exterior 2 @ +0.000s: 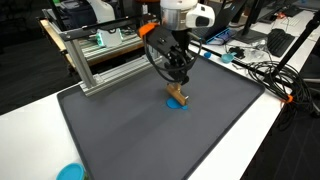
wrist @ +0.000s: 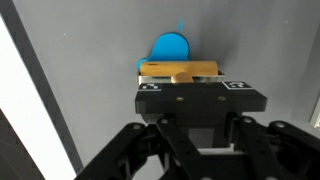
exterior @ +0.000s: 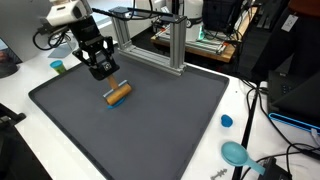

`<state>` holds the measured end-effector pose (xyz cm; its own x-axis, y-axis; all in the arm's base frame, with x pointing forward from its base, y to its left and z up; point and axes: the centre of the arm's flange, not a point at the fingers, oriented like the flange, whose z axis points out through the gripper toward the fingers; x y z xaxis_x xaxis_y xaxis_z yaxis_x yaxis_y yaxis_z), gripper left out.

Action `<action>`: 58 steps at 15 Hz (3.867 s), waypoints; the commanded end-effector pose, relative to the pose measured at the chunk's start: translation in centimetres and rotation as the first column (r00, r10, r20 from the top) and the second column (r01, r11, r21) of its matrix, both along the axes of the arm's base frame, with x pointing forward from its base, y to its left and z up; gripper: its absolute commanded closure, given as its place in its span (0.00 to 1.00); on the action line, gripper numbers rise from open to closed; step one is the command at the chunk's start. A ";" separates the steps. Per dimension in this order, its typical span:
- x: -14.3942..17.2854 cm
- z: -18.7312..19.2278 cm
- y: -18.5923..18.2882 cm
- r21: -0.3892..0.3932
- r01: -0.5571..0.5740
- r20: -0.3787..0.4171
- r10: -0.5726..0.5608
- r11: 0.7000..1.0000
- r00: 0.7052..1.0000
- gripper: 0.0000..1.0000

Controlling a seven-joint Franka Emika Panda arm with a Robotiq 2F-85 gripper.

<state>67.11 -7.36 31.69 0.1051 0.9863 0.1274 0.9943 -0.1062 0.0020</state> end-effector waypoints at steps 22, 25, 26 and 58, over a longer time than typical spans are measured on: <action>-0.5 -2.9 0.9 0.123 0.018 -0.014 -0.016 0.992 1.000 0.78; -1.8 2.9 1.3 0.093 0.082 0.037 -0.085 0.992 0.996 0.78; -2.3 5.3 1.2 0.083 0.110 0.036 -0.113 0.991 0.993 0.78; -18.4 17.6 5.6 -0.111 0.982 0.031 -0.987 0.155 0.159 0.78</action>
